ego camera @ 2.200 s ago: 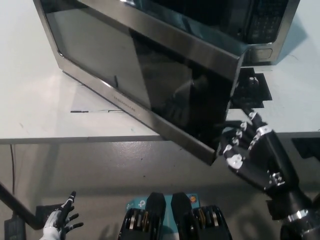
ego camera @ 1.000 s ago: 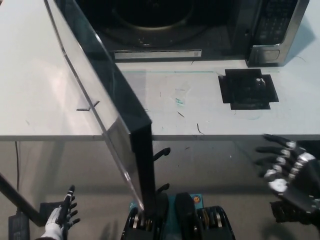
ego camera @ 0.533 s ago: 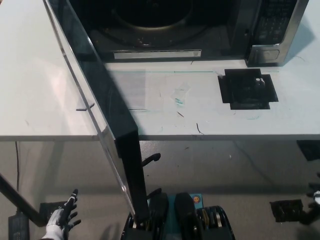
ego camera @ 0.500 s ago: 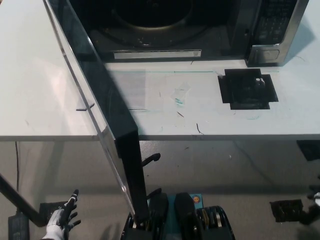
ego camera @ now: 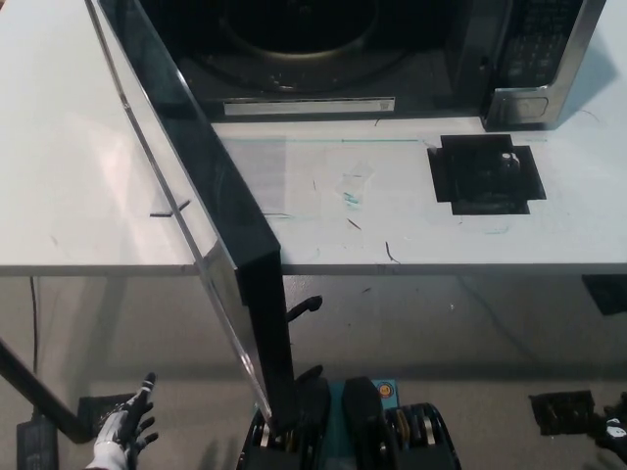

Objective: A microwave is kept infront of the robot with its door slightly ajar. The robot uses its right hand to push the door towards the left to open it.

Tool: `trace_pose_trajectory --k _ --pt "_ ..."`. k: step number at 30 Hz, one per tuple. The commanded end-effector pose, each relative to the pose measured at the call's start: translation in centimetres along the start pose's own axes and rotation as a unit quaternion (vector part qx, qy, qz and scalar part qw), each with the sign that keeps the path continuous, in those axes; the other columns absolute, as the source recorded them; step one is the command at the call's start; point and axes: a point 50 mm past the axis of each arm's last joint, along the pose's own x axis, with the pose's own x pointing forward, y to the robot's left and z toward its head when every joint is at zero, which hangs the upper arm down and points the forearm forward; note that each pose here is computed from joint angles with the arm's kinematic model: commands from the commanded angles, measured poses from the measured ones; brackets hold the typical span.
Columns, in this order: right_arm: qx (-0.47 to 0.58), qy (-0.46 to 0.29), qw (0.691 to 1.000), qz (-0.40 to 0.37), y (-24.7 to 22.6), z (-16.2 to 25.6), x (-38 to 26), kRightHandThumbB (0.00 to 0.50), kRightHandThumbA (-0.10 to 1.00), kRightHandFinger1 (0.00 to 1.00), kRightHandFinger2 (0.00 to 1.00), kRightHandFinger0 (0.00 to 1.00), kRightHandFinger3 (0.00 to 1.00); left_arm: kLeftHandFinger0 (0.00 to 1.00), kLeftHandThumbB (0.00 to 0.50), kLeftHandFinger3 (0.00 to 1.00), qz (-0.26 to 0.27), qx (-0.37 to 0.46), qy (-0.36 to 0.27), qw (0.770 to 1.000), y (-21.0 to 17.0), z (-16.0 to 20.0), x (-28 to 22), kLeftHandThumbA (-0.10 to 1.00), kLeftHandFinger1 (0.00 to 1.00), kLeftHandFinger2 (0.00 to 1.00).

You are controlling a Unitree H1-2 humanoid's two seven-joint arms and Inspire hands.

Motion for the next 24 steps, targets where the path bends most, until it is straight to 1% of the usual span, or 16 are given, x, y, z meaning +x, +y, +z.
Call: trace_pose_trajectory --k 1,5,6,8,10,11,12,13,14,15,17,18,21,22,23,24 --pt "-0.003 -0.053 0.999 -0.008 0.8 1.3 0.5 0.24 0.47 0.44 0.53 0.33 0.73 1.0 0.082 0.94 0.009 0.002 -0.033 0.999 0.2 2.0 0.5 0.8 1.0 1.0" --pt "-0.005 -0.056 0.998 -0.003 1.2 1.2 0.4 0.238 0.48 0.46 0.54 0.34 0.73 1.0 0.096 0.94 0.013 0.012 -0.027 0.999 0.3 2.1 0.5 0.82 1.0 1.0" --pt "-0.006 -0.058 0.998 -0.001 1.3 1.4 0.4 0.249 0.49 0.46 0.56 0.35 0.72 1.0 0.095 1.0 0.01 0.003 -0.03 0.999 0.2 2.1 0.6 0.81 1.0 1.0" --pt "-0.001 -0.063 0.998 0.004 1.4 1.6 0.3 0.242 0.49 0.45 0.54 0.35 0.72 1.0 0.109 1.0 0.01 0.012 -0.028 0.999 0.2 2.2 0.5 0.83 1.0 1.0" --pt "0.005 -0.064 0.998 0.005 1.4 1.7 0.2 0.25 0.48 0.45 0.53 0.36 0.71 1.0 0.098 0.98 0.007 -0.016 -0.033 0.999 0.1 2.2 0.3 0.76 1.0 1.0" --pt "0.002 -0.065 0.998 0.003 1.3 1.7 0.2 0.25 0.49 0.45 0.54 0.35 0.71 1.0 0.101 1.0 0.005 0.032 -0.033 0.999 0.1 2.1 0.4 0.89 1.0 1.0" --pt "0.004 -0.065 0.998 0.003 1.3 1.8 0.2 0.24 0.49 0.46 0.55 0.36 0.71 0.96 0.106 0.93 0.01 -0.015 -0.033 0.999 0.1 2.1 0.4 0.79 1.0 1.0" --pt "0.004 -0.066 0.998 0.003 1.3 1.9 0.1 0.228 0.49 0.46 0.56 0.36 0.72 0.91 0.105 0.92 0.008 -0.023 -0.031 0.999 0.1 2.0 0.4 0.74 0.97 1.0" --pt "0.004 -0.066 0.998 0.003 1.3 1.9 0.1 0.226 0.48 0.46 0.56 0.36 0.73 0.89 0.101 0.91 0.007 -0.025 -0.031 0.999 0.1 2.0 0.4 0.74 0.96 1.0" --pt "0.005 -0.065 0.998 0.003 1.5 1.7 0.2 0.23 0.48 0.46 0.56 0.35 0.71 0.88 0.103 0.91 0.012 0.005 -0.029 0.999 0.4 2.3 0.6 0.8 0.97 1.0" --pt "0.003 -0.067 0.998 0.004 1.6 1.7 0.2 0.222 0.47 0.45 0.53 0.34 0.68 0.95 0.106 0.93 0.01 0.009 -0.032 0.999 0.5 2.3 0.6 0.83 1.0 1.0" --pt "0.005 -0.064 0.998 0.005 1.6 1.8 0.1 0.218 0.46 0.45 0.53 0.35 0.69 1.0 0.092 0.98 0.005 0.005 -0.037 0.999 0.5 2.3 0.5 0.82 1.0 1.0" --pt "0.002 -0.063 0.998 0.002 1.7 1.9 0.2 0.221 0.46 0.46 0.53 0.36 0.68 1.0 0.089 1.0 0.005 0.019 -0.037 0.999 0.4 2.5 0.5 0.86 1.0 1.0" --pt "0.001 -0.06 0.998 0.001 1.9 2.1 0.1 0.226 0.46 0.46 0.53 0.38 0.69 0.97 0.098 0.98 0.006 -0.014 -0.033 0.999 0.4 2.4 0.5 0.78 1.0 1.0" --pt "0.001 -0.062 0.998 0.003 1.9 2.0 0.1 0.227 0.46 0.46 0.53 0.38 0.69 0.95 0.105 0.92 0.006 -0.013 -0.034 0.999 0.3 2.4 0.6 0.78 1.0 1.0" --pt "0.001 -0.062 0.998 0.003 1.9 2.0 0.1 0.226 0.46 0.46 0.52 0.38 0.69 0.96 0.106 0.92 0.006 -0.013 -0.034 0.999 0.3 2.4 0.6 0.78 1.0 1.0"
